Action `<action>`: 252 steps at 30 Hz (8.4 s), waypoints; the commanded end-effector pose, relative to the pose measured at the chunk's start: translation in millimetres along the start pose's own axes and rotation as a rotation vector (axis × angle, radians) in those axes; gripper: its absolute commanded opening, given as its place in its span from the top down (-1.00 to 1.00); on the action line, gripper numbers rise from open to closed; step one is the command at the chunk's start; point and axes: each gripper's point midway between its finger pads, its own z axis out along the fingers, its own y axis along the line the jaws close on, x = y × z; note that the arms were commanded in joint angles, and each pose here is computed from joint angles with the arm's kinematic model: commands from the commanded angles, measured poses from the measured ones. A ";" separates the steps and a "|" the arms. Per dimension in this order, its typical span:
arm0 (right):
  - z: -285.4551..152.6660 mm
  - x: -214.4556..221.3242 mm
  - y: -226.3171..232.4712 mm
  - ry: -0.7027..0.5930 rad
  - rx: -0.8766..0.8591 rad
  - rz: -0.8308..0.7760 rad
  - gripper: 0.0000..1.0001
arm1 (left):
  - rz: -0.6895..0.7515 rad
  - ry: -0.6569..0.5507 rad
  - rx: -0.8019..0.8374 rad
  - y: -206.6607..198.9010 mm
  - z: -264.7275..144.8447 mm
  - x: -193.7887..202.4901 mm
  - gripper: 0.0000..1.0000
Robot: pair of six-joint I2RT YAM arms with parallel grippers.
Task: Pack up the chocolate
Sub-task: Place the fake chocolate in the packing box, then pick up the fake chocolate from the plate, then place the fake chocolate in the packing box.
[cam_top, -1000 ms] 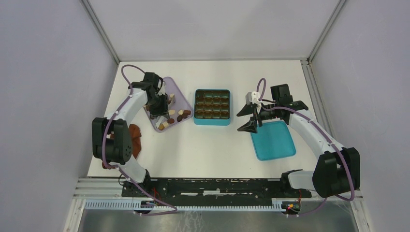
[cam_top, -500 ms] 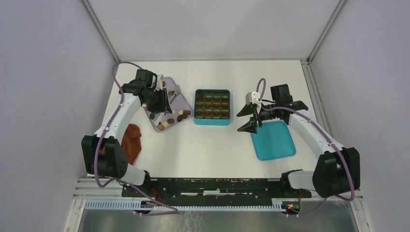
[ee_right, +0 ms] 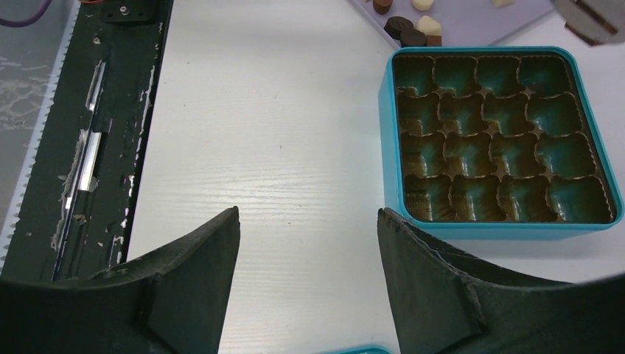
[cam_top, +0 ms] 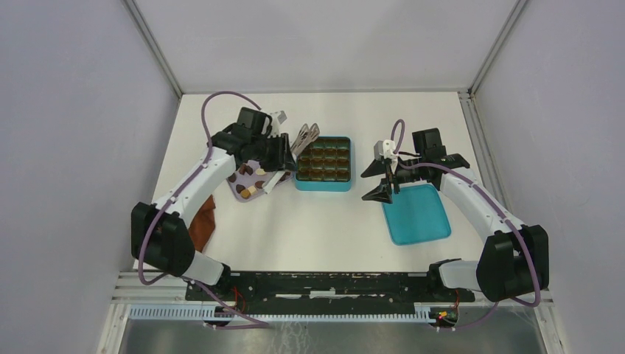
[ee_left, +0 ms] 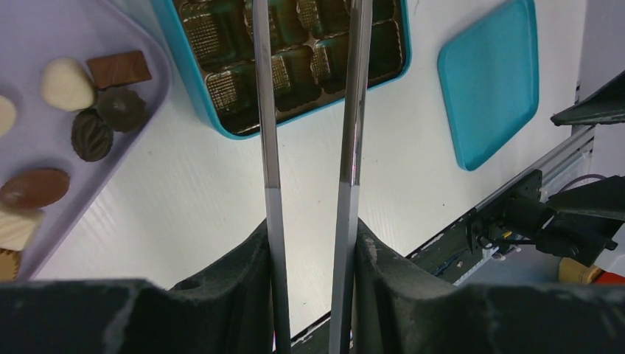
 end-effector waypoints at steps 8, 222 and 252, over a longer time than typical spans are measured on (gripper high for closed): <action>-3.6 -17.7 -9.0 -0.011 0.032 -0.072 -0.50 | 0.036 -0.021 -0.128 -7.5 48.9 -26.3 0.75; -1.2 -5.1 -14.1 0.020 0.033 -0.051 -0.55 | 0.118 -0.212 -0.078 -48.3 69.0 -10.6 0.93; -1.2 -4.0 -13.9 0.022 0.031 -0.047 -0.56 | 0.190 -0.104 -0.294 -31.6 113.6 -4.9 0.13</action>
